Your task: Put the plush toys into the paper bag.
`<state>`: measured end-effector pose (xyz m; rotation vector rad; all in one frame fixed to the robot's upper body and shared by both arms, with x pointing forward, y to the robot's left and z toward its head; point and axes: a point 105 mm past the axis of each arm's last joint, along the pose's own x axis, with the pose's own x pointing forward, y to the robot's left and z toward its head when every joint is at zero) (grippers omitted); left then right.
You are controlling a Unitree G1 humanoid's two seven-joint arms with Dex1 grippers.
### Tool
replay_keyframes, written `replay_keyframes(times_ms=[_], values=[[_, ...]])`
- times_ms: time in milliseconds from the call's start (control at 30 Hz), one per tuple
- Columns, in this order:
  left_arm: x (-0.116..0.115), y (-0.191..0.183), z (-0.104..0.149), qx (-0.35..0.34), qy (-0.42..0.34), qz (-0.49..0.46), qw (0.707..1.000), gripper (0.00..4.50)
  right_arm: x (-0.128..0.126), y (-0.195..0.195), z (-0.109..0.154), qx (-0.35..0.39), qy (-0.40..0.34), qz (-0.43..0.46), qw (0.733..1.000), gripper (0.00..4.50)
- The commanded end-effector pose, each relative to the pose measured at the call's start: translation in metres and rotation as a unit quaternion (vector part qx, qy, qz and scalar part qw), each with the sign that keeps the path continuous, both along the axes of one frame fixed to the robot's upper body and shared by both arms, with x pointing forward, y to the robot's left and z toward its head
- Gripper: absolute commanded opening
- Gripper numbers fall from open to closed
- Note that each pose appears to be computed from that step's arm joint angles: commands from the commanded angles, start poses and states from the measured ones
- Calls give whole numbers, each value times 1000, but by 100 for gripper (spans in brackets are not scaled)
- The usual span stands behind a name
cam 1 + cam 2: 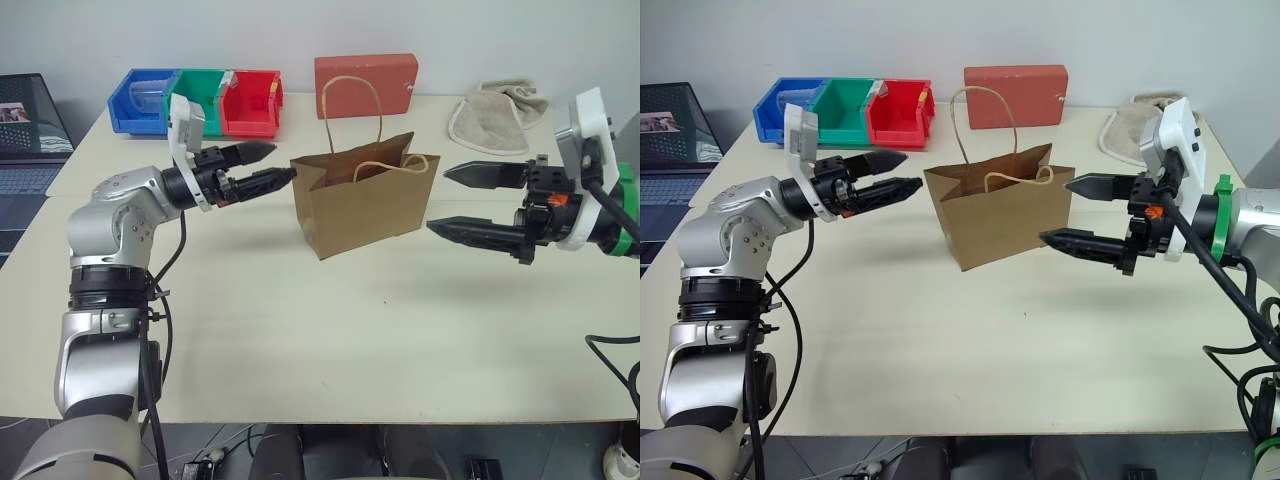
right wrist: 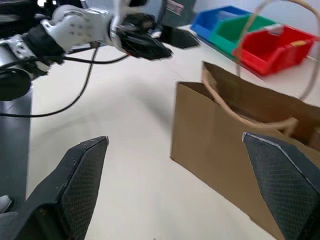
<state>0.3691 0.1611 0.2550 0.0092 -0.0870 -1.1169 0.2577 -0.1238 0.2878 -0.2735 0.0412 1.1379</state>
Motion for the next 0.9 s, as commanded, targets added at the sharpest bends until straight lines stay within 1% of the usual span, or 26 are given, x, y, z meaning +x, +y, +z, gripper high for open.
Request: replay_keyframes(times_ms=[33, 167, 400, 467, 600, 800, 900], values=[[5, -6, -8, 18, -11, -6, 1000, 448, -5, 11, 5, -7, -30, 14, 999, 450], [21, -12, -13, 6, -5, 11, 1000, 448, -6, 13, 1, -14, -26, 15, 999, 450], [31, -18, -20, -2, 2, 8, 1000, 448, -9, 11, 1, -16, -21, 13, 1000, 450], [27, -20, -22, -7, 15, -13, 1000, 448, -11, 9, -1, -21, -17, 10, 1000, 450], [15, -19, -25, 6, 26, -61, 998, 448, -14, 5, -2, -25, -8, 5, 1000, 450], [5, -20, -28, 38, 27, -97, 994, 448, -15, 1, -3, -25, 1, 2, 1000, 450], [3, -21, -28, 43, 27, -102, 993, 448, -15, 1, -3, -25, 2, 2, 1000, 450]])
